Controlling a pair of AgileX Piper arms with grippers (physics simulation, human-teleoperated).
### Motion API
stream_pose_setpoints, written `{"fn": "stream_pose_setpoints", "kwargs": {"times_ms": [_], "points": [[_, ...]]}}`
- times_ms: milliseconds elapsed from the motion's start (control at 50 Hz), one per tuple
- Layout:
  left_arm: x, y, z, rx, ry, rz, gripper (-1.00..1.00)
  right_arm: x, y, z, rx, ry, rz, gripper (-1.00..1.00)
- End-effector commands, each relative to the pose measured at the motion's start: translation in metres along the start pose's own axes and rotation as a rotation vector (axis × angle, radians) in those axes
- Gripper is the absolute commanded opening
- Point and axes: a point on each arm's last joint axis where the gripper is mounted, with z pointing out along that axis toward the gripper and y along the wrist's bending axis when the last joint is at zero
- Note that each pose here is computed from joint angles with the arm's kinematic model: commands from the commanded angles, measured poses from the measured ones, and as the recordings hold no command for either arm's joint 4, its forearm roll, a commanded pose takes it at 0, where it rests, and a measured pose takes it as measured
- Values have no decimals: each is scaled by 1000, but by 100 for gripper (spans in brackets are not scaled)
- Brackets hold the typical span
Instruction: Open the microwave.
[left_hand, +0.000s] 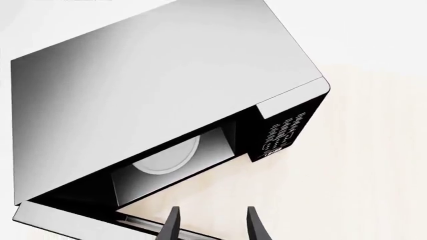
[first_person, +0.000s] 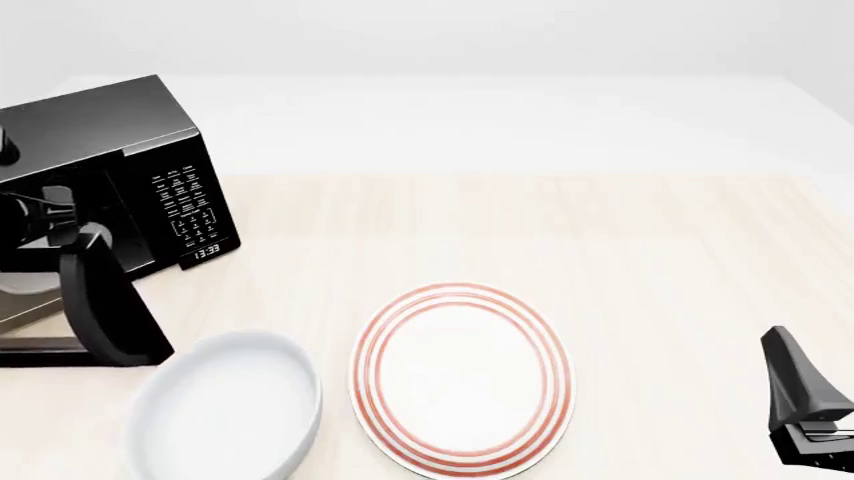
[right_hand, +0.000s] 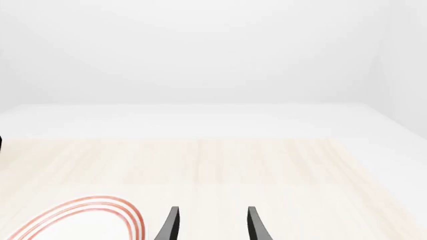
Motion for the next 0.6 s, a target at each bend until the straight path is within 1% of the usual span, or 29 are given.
{"fn": "stream_pose_setpoints", "kwargs": {"times_ms": [20,440,600], "points": [[27,0,1,5,86,-65,100,0,0,0,0,0,0,100],[33,2,-3,-2,89,-76,100,0,0,0,0,0,0,100],[36,3,-9,-8,89,-84,100,0,0,0,0,0,0,100]]}}
